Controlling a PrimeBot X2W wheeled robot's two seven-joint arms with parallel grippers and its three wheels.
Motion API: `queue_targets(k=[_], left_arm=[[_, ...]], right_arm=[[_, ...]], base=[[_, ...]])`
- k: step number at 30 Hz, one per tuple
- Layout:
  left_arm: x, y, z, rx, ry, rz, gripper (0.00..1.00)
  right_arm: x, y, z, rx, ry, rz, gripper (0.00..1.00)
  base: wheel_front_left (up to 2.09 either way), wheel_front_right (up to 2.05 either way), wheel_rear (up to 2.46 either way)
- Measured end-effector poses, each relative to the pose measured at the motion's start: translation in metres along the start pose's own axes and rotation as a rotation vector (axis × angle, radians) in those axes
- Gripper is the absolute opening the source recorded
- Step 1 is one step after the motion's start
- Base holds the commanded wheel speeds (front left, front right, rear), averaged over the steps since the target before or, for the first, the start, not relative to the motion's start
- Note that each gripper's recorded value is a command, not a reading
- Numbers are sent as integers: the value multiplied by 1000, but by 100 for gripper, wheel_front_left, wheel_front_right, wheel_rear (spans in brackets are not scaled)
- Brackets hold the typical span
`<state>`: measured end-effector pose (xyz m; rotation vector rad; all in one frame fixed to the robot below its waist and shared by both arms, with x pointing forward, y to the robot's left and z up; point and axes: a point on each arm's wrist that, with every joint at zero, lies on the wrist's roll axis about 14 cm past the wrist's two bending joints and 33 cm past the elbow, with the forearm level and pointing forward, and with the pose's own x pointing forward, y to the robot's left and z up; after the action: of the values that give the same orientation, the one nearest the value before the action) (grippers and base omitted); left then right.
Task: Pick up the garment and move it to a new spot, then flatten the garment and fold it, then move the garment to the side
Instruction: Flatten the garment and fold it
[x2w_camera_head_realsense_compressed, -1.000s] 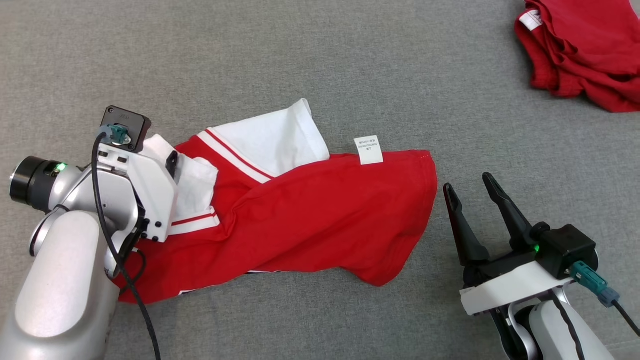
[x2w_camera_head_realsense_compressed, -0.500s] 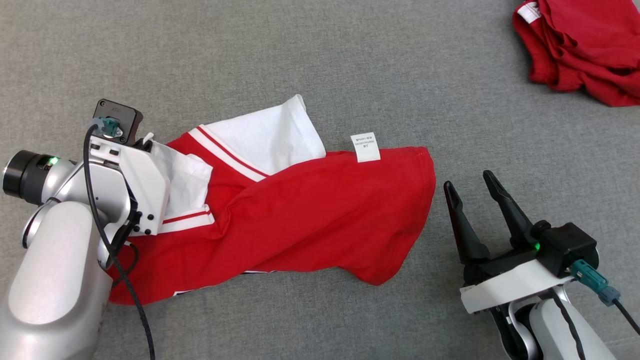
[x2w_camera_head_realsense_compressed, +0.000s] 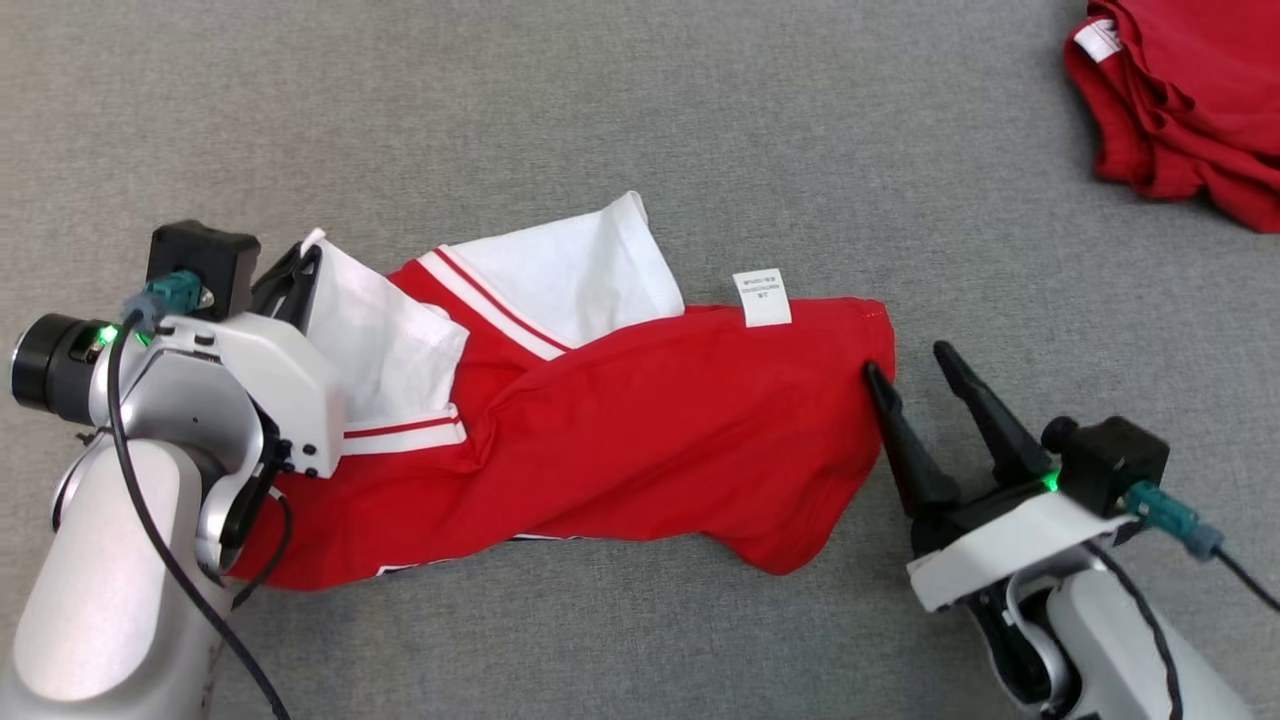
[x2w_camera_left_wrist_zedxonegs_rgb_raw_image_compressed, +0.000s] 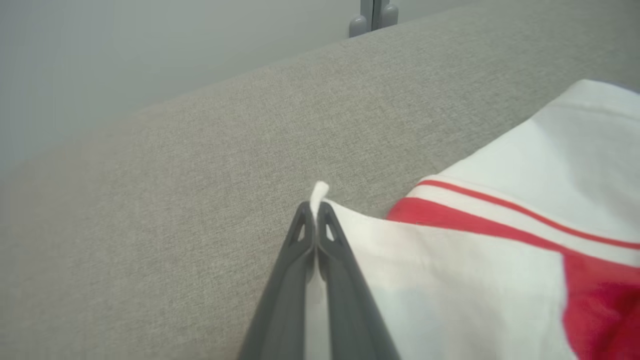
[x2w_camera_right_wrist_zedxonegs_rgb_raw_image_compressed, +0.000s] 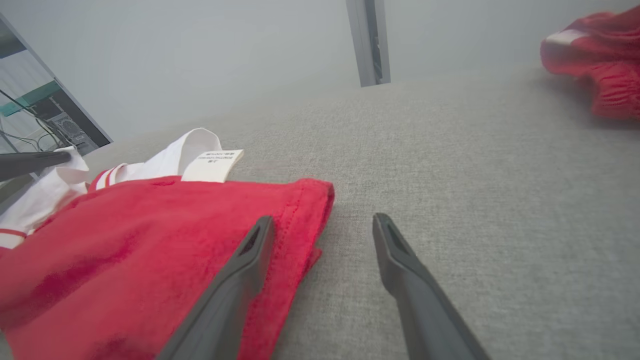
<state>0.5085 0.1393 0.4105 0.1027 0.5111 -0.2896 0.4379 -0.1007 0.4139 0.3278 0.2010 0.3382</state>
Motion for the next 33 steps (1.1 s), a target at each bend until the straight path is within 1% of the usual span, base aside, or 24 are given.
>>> queue_targets(k=[5, 7, 13, 18, 25, 26, 28, 29, 30, 33], left_arm=[[-12, 5, 1, -1, -26, 18, 0], [-16, 6, -1, -5, -24, 21, 0], [-20, 6, 0, -7, -37, 28, 0], [-23, 6, 0, -3, -38, 28, 0], [-27, 7, -3, -1, -27, 30, 0], [-27, 8, -3, -1, -26, 31, 0], [-28, 9, -3, -2, -26, 34, 0], [-29, 10, -3, -3, -26, 36, 0], [-29, 10, -4, -4, -26, 38, 0], [-31, 14, -1, -1, -36, 49, 0]], right_arm=[[6, 0, -9, 20, 61, 45, 100], [11, 2, -7, 25, 68, 67, 100], [15, 3, -10, 86, 112, 106, 100], [21, -2, -3, 112, 152, 125, 100], [27, 5, -2, 155, 236, 172, 100], [28, 6, -2, 158, 242, 176, 87], [29, 7, -4, 158, 257, 183, 35], [29, 8, -5, 157, 263, 189, 13], [30, 10, -6, 162, 269, 193, 0], [28, 10, -8, 163, 279, 197, 0]], base=[[0, 0, 0], [0, 0, 0], [0, 0, 0], [0, 0, 0], [0, 0, 0], [0, 0, 0], [0, 0, 0], [0, 0, 0], [0, 0, 0], [0, 0, 0]])
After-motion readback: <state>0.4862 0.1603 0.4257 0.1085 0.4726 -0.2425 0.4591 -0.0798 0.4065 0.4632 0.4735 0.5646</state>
